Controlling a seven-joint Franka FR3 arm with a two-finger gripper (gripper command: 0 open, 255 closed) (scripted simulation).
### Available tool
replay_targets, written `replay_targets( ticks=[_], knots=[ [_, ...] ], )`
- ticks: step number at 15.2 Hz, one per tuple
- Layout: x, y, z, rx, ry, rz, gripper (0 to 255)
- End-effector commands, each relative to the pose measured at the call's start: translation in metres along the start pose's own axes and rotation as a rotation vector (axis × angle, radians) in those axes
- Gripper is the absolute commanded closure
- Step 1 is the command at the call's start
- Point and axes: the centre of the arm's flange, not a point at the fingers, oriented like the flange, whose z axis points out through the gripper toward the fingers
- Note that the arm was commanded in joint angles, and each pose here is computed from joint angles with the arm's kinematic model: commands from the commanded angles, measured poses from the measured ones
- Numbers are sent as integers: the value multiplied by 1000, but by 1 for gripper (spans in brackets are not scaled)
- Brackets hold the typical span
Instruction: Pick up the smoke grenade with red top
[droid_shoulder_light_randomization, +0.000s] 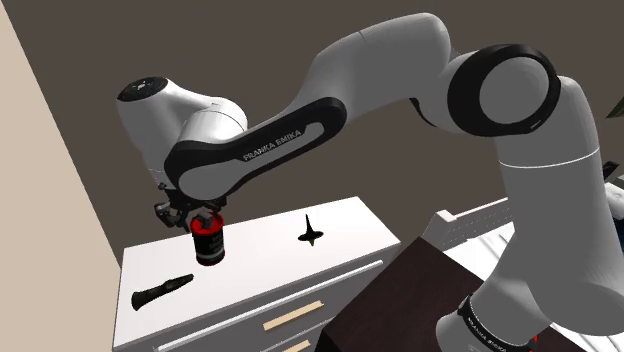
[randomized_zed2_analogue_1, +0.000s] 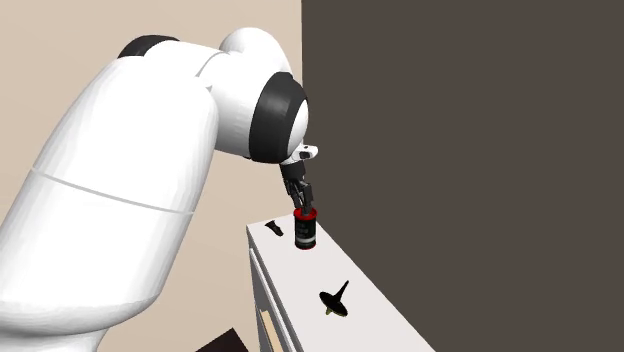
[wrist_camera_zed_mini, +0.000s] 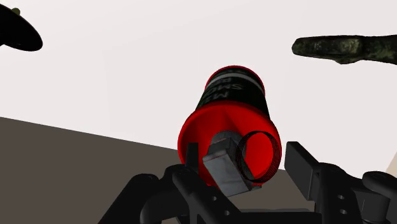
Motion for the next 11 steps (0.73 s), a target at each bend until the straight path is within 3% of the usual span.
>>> replay_targets(
  ticks=[1,4,11],
  knots=[
    [0,0,1,-2,-2,0,255],
    [-1,1,1,-2,-1,0,255],
    [5,8,-35,-2,-1,0,255]
  ],
)
